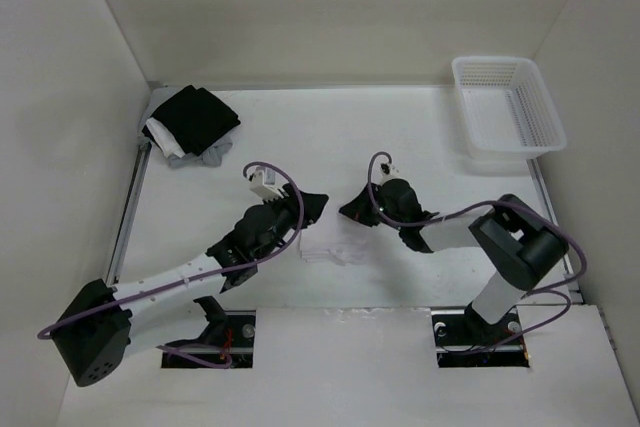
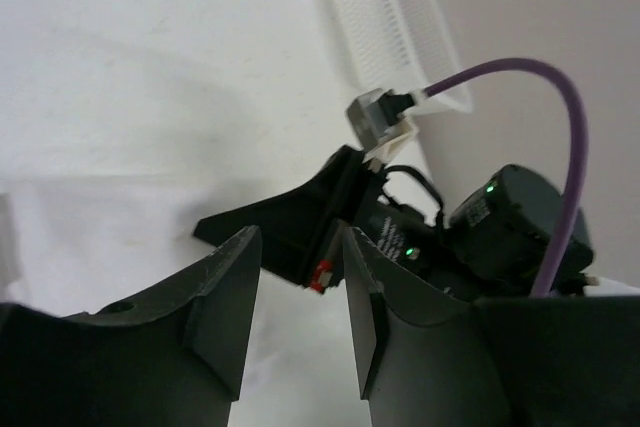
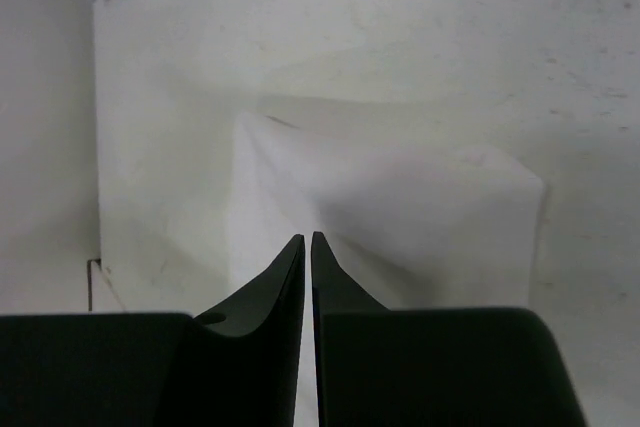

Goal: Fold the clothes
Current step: Fold the tank top

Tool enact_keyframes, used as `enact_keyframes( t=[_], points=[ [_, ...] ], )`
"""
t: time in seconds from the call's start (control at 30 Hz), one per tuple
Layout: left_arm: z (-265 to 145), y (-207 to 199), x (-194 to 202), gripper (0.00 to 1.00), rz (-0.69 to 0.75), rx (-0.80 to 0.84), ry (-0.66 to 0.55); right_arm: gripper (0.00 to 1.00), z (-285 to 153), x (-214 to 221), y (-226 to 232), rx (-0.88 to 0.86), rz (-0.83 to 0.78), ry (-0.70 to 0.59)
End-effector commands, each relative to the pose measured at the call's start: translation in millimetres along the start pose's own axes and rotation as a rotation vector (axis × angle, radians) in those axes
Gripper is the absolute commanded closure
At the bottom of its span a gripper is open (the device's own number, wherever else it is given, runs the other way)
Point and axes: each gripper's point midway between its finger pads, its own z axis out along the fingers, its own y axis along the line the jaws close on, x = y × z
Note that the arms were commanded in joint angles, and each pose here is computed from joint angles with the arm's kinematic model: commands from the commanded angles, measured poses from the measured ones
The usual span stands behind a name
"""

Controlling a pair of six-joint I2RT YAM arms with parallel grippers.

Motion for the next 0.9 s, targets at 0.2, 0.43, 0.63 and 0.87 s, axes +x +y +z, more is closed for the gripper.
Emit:
enact_keyframes(
  t=[0.2,0.43,0.63,0.87],
  points=[
    [-24.5,56.2,8.4,0.61,0.035,-0.143,0.066,0.90,28.8,-33.6,-23.5,-0.014,0.111,-0.077],
    [-41.3,97.1,-11.4,0.59,0.067,-0.302,0.049,0.63,-10.2,-60.8,39.7,-0.185,0.078,-0.133],
    [-55.6,134.5,-28.0,0.57,0.084,-0.457,0.034,0.53,-78.0,-99.0,53.8,-0.180,0.033,-0.283],
    [-68.7,155.0,-47.4,0.56,0.073,-0.538,-0.011,0.47,-160.3,-145.0,9.3,0.044,-0.034,-0.601]
  ],
)
